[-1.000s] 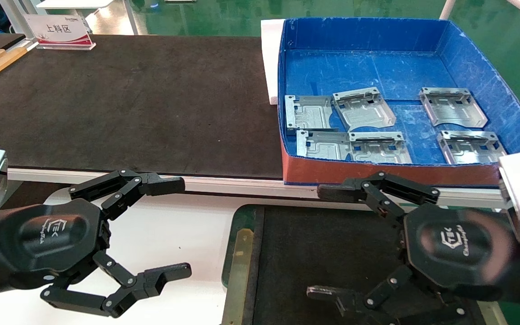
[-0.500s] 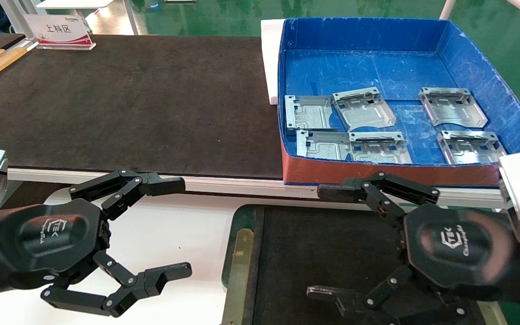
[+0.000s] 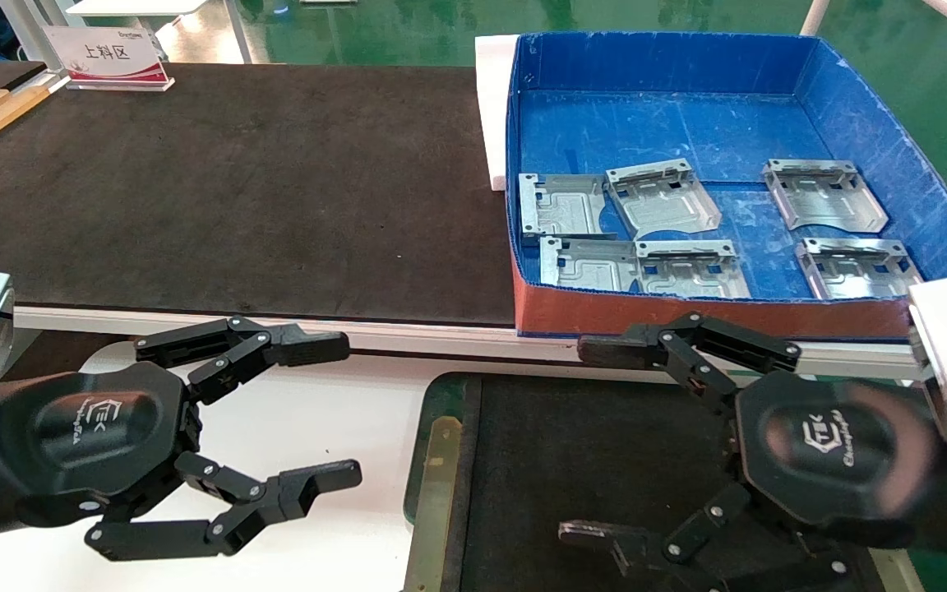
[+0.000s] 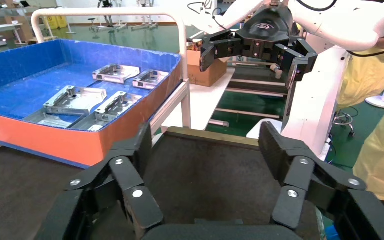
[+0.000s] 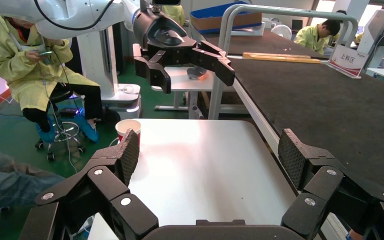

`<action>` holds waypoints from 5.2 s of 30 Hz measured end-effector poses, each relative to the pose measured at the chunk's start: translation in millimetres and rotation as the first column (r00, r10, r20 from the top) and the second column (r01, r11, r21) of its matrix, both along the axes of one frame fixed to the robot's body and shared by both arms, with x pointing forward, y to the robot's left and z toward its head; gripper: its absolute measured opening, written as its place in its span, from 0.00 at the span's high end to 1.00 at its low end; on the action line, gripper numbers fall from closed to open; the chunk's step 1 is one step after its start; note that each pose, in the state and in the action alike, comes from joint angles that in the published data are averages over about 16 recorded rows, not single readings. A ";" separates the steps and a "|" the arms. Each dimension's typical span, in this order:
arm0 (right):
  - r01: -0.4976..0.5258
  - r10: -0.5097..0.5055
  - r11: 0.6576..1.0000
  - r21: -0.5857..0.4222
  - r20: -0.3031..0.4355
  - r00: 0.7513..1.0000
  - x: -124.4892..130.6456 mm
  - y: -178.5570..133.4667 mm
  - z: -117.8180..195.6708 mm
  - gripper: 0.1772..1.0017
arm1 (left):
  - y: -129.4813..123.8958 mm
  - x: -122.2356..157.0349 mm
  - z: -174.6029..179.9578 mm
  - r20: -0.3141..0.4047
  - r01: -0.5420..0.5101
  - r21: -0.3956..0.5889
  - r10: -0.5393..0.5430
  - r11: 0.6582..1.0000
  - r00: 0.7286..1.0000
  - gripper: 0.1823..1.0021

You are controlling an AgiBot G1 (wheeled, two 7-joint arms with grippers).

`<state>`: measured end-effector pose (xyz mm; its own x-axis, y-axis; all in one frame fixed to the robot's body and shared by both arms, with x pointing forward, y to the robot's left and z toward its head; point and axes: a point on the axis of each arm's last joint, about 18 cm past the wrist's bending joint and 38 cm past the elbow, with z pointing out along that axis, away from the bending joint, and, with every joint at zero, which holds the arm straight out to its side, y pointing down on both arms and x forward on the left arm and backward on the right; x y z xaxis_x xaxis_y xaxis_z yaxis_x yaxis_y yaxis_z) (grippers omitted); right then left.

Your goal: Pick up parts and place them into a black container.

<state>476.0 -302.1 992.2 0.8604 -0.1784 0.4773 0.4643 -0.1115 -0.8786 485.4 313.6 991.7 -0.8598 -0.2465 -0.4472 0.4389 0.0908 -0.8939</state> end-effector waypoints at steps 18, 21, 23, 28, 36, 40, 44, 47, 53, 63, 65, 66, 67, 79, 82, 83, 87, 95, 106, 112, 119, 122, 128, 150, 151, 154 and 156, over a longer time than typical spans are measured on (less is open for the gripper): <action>0.000 0.000 1.000 0.000 0.000 1.000 0.0 0.0 0.0 0.00 | 0.0 0.0 0.0 0.000 0.000 0.000 0.000 1.000 1.000 0.65; 0.000 0.000 1.000 0.000 0.000 1.000 0.0 0.0 0.0 0.00 | 0.0 0.0 0.0 0.000 0.000 0.000 0.000 1.000 1.000 0.72; 0.000 0.000 1.000 0.000 0.000 1.000 0.0 0.0 0.0 0.00 | 0.0 0.0 0.0 0.000 0.000 0.000 0.000 1.000 1.000 0.77; 0.000 0.000 1.000 0.000 0.000 1.000 0.0 0.0 0.0 0.00 | 0.0 0.0 0.0 0.000 0.000 0.000 0.000 1.000 1.000 0.87; 0.000 0.000 1.000 0.000 0.000 1.000 0.0 0.0 0.0 0.00 | 0.0 0.0 0.0 0.000 0.000 0.000 0.000 1.000 1.000 0.96; -0.001 0.001 1.000 -0.002 0.002 1.000 -0.1 0.6 0.7 0.00 | 0.0 0.0 0.0 0.000 0.000 0.000 0.000 1.000 1.000 0.98; 0.000 0.000 1.000 -0.002 0.010 1.000 0.5 1.7 4.9 0.00 | 0.0 0.0 0.0 0.000 0.000 0.000 0.000 1.000 1.000 0.98; 0.010 -0.010 1.000 0.003 0.018 1.000 3.1 2.3 10.6 0.00 | 0.0 0.0 0.0 0.000 0.000 0.000 0.000 1.000 1.000 0.98; 0.059 -0.060 0.998 0.028 0.036 0.998 15.7 -0.1 28.5 0.00 | 0.0 0.0 0.0 0.000 0.000 0.000 0.000 1.000 1.000 0.95; 0.249 -0.255 0.961 0.118 0.038 0.966 65.2 -28.8 60.9 0.00 | 0.0 0.0 0.0 0.000 0.000 0.000 0.000 1.000 1.000 0.82; 0.294 -0.301 0.946 0.137 0.030 0.953 77.3 -38.1 65.6 0.00 | 0.0 0.0 0.0 0.000 0.000 0.000 0.000 1.000 1.000 0.77; 0.317 -0.324 0.937 0.146 0.025 0.946 83.5 -43.0 67.6 0.00 | 0.0 0.0 0.0 0.000 0.000 0.000 0.000 1.000 1.000 0.74; 0.340 -0.346 0.928 0.156 0.019 0.938 89.7 -47.8 69.4 0.00 | 0.0 0.0 0.0 0.000 0.000 0.000 0.000 1.000 1.000 0.72; 0.585 -0.577 0.769 0.256 -0.117 0.809 160.3 -102.8 78.7 0.00 | 0.0 0.0 0.0 0.000 0.000 0.000 0.000 1.000 1.000 0.37; 0.639 -0.619 0.720 0.272 -0.167 0.768 176.3 -112.1 77.6 0.00 | 0.0 0.0 0.0 0.000 0.000 0.000 0.000 1.000 1.000 0.30; 0.656 -0.631 0.703 0.276 -0.183 0.754 181.2 -114.8 77.1 0.00 | 0.0 0.0 0.0 0.000 0.000 0.000 0.000 1.000 1.000 0.27; 0.715 -0.673 0.639 0.283 -0.245 0.698 198.8 -122.8 75.3 0.00 | 0.0 0.0 0.0 0.000 0.000 0.000 0.000 1.000 1.000 0.18; 0.813 -0.728 0.519 0.263 -0.362 0.582 225.0 -131.8 72.9 0.00 | 0.0 0.0 0.0 0.000 0.000 0.000 0.000 1.000 1.000 0.06; 0.901 -0.769 0.396 0.179 -0.471 0.431 244.4 -136.9 68.7 0.00 | 0.0 0.0 0.0 0.000 0.000 0.000 0.000 1.000 1.000 0.01; 0.924 -0.781 0.356 0.138 -0.500 0.375 249.6 -136.8 66.3 0.00 | 0.0 0.0 0.0 0.000 0.000 0.000 0.000 1.000 1.000 0.00; 0.938 -0.791 0.328 0.113 -0.510 0.338 253.1 -136.9 64.3 0.00 | 0.0 0.0 0.0 0.000 0.000 0.000 0.000 1.000 1.000 0.00; 0.941 -0.795 0.320 0.107 -0.510 0.328 254.2 -137.1 63.3 0.00 | 0.0 0.0 0.0 0.000 0.000 0.000 0.000 1.000 1.000 0.00; 0.945 -0.800 0.312 0.097 -0.510 0.316 255.8 -137.0 60.1 0.03 | 0.0 0.0 0.0 0.000 0.000 0.000 0.000 1.000 1.000 0.00; 0.947 -0.815 0.311 0.075 -0.492 0.306 259.7 -132.4 54.4 0.46 | 0.0 0.0 0.0 0.000 0.000 0.000 0.000 1.000 1.000 0.00; 0.947 -0.816 0.311 0.073 -0.491 0.306 259.9 -132.1 54.1 0.48 | 0.0 0.0 0.0 0.000 0.000 0.000 0.000 1.000 1.000 0.00; 0.948 -0.817 0.312 0.070 -0.489 0.305 260.3 -131.4 53.0 0.57 | 0.0 0.0 0.0 0.000 0.000 0.000 0.000 1.000 1.000 0.00; 0.948 -0.818 0.312 0.068 -0.489 0.305 260.6 -131.0 52.3 0.63 | 0.0 0.0 0.0 0.000 0.000 0.000 0.000 1.000 1.000 0.00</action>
